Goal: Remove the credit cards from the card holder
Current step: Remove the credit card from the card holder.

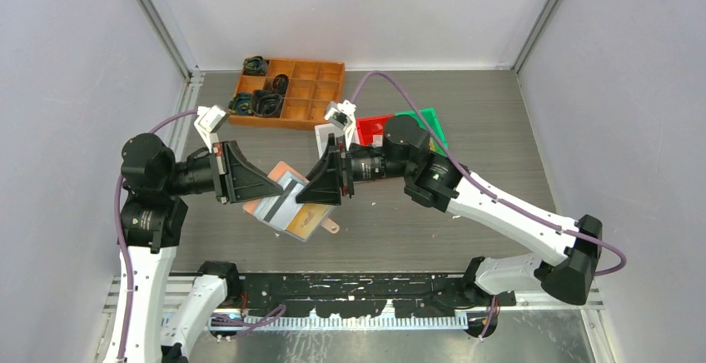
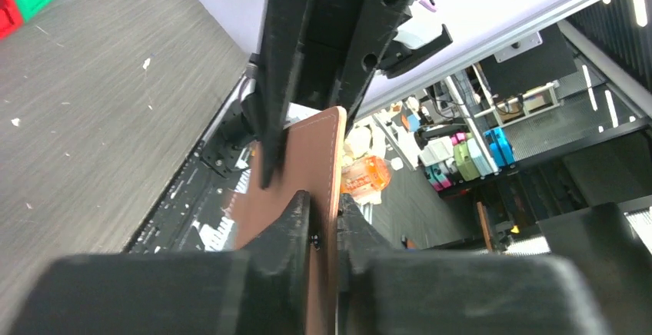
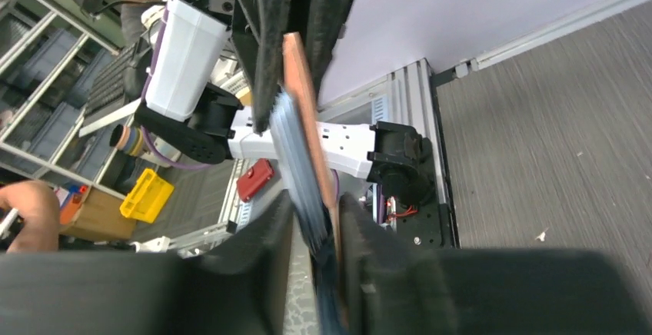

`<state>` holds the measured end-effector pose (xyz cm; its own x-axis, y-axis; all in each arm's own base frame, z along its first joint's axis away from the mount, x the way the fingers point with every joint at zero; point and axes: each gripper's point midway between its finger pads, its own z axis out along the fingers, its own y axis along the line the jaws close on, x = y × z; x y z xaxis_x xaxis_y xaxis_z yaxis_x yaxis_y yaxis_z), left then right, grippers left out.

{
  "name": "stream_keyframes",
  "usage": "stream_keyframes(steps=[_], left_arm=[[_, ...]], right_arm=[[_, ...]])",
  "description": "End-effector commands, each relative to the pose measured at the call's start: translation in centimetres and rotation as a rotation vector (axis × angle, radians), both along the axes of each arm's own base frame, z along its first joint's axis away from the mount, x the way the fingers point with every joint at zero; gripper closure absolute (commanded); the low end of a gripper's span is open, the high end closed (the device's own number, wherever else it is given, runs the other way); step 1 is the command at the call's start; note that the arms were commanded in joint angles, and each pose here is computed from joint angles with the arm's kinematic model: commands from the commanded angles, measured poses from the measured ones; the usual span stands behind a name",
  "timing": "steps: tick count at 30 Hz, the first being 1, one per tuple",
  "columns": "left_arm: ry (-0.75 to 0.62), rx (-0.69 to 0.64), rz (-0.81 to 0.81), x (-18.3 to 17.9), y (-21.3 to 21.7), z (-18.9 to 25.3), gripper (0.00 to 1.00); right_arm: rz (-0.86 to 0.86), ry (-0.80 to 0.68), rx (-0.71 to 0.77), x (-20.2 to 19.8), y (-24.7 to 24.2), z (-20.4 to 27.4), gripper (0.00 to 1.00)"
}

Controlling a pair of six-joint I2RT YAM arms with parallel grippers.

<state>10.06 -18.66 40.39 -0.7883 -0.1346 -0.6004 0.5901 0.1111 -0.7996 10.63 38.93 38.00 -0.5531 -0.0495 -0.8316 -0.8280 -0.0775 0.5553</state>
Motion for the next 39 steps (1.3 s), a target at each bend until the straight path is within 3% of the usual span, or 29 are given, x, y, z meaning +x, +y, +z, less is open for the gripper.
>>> stream_keyframes(steps=[1,2,3,4,6,8,11,15,18,25,30,39], left_arm=[[-0.121,0.006,-0.035,-0.9,0.0,0.9,0.80],[-0.150,0.017,-0.034,-0.8,0.1,0.8,0.67],[-0.149,0.038,-0.028,-0.9,0.2,0.1,0.44],[-0.177,0.066,-0.009,-0.8,0.3,-0.4,0.32],[-0.304,0.142,0.017,-0.6,0.7,-1.5,0.23],[-0.388,0.182,0.019,-0.6,0.9,-2.1,0.20],[-0.467,0.204,-0.001,-1.1,1.1,-2.5,0.22],[-0.505,0.223,-0.034,-1.8,1.2,-3.5,0.34],[-0.496,0.256,-0.044,-1.9,1.5,-5.2,0.44],[-0.457,0.272,-0.054,-1.7,1.6,-6.8,0.53],[-0.424,0.261,-0.066,-1.7,1.5,-7.5,0.66],[-0.338,0.201,-0.105,-2.1,1.1,-7.5,0.65]], right_arm=[[0.045,0.016,0.121,-0.9,0.1,3.6,0.82],[0.038,0.022,0.118,-0.9,0.1,3.5,0.93],[0.030,0.028,0.110,-0.8,-0.1,3.3,0.99],[0.025,0.033,0.098,-0.8,-0.2,3.0,0.99],[0.005,0.037,0.069,-0.7,-0.4,2.4,0.99],[-0.002,0.041,0.034,-0.7,-0.7,1.7,0.99],[-0.004,0.051,-0.028,-0.8,-0.9,0.7,0.99],[0.008,0.053,-0.090,-0.8,-0.9,0.2,0.99],[0.017,0.056,-0.115,-0.7,-0.6,0.1,0.99],[0.027,0.051,-0.151,-0.2,0.2,-0.1,0.99],[0.047,0.051,-0.165,0.1,1.0,-0.1,0.99],[0.076,0.050,-0.174,0.2,2.2,-0.3,0.99]])
